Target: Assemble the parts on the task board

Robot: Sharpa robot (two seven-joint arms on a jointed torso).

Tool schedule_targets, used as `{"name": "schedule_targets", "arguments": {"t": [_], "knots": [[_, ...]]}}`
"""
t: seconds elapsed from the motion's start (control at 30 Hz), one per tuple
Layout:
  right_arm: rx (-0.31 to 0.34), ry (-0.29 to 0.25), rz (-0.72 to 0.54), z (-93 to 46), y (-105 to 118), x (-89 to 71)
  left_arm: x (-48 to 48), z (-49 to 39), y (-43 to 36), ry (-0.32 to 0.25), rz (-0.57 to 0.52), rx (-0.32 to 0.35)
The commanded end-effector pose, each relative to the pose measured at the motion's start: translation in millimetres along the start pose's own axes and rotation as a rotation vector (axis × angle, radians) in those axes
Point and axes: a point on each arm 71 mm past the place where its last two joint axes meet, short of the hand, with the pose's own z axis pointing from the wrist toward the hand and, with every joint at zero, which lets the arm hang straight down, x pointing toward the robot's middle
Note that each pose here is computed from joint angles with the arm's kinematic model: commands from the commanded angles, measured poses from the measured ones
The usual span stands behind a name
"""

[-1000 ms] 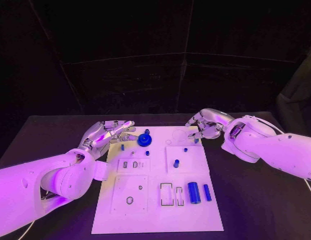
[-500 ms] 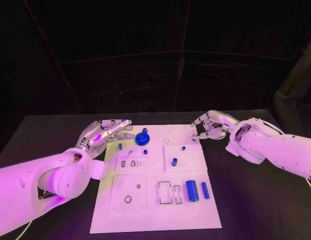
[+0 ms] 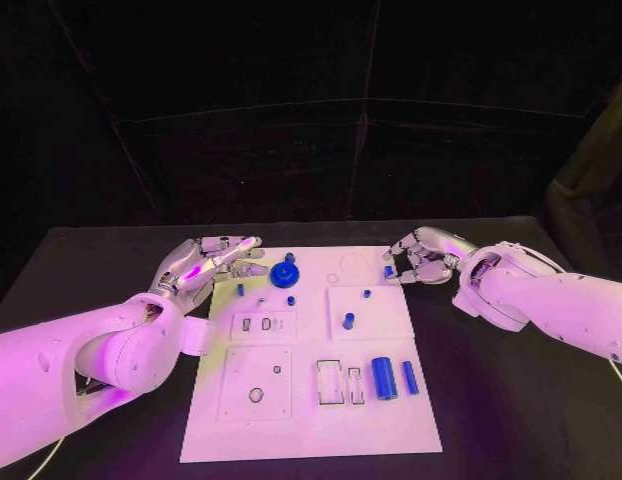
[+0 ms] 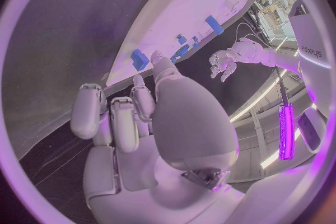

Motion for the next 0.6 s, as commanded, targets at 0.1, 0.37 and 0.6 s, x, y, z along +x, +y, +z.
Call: {"name": "schedule_targets", "arguments": {"t": [0.1,0.37,0.6], "knots": [[0.000,0.006,0.000,1.4,-2.0,-0.3,1.7,0.7,-0.6,0.015,-0.006,0.003],[0.005,0.024,-0.004,3.4,-2.9,2.9,1.3,0.7,-0.4,0.014,-0.005,0.002],[0.009,0.030,-0.006,3.7,-3.8,6.2,1.0,0.7,-0.3,0.014,-0.005,0.001]]}}
